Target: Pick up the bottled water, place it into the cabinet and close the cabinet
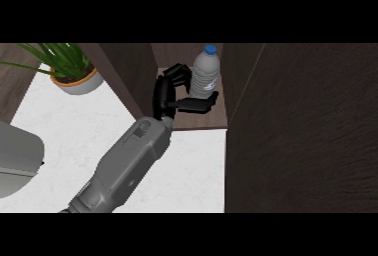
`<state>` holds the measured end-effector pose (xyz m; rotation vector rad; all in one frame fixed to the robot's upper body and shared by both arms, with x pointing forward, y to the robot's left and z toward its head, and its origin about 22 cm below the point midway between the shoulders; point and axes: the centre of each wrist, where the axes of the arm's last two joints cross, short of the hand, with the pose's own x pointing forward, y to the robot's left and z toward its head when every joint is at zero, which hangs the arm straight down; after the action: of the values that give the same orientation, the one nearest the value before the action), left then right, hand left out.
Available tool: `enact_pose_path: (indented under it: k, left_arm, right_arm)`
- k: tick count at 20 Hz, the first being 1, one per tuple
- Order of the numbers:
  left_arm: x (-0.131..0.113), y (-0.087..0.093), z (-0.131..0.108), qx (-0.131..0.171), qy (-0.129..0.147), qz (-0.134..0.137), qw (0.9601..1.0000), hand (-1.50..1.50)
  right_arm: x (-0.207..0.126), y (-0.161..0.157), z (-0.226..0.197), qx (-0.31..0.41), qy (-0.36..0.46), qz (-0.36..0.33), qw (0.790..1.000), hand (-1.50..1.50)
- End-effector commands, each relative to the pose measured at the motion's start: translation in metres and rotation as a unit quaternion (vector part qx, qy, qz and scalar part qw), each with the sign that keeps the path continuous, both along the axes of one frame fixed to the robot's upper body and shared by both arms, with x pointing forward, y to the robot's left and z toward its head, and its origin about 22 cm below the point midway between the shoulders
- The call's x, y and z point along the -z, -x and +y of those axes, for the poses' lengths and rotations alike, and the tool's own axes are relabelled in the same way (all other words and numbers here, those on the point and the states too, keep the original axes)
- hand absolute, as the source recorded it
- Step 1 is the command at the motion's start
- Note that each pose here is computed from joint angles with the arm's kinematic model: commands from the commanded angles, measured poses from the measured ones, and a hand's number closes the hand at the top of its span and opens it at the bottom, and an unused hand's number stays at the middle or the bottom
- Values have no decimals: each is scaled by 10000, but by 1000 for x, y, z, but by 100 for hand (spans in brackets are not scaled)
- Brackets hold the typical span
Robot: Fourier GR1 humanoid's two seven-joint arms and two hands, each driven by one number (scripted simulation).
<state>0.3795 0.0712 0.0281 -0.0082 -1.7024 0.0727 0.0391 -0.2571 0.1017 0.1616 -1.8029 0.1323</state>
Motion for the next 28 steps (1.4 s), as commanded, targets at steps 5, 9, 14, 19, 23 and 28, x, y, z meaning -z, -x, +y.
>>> enact_pose_path:
  k: [5, 9, 14, 19, 23, 28]
  left_arm:
    - [-3, -30, 1, -349, -1298, -47, 9909, 150]
    - [16, -30, 18, -801, -1317, 378, 9873, 150]
    - [11, -41, 33, -1269, -1019, 440, 9857, 150]
    - [7, -47, 41, -1421, -1514, 230, 9779, 150]
    - [-2, -54, 52, -1566, -1903, -69, 9691, -150]
    - [-13, -60, 55, -1714, -2115, -211, 9620, -150]
  right_arm:
    - [-9, -4, -7, -75, -215, -253, 9994, -150]
    - [-12, -2, -9, -133, -261, -289, 9992, -150]
    - [-2, -3, -10, -139, -228, -277, 9993, -150]
    - [-4, -2, -10, -162, -285, -357, 9988, -150]
    - [-5, -2, -14, -246, -196, -355, 9989, -150]
    - [-5, -2, -7, -439, -289, -393, 9978, -150]
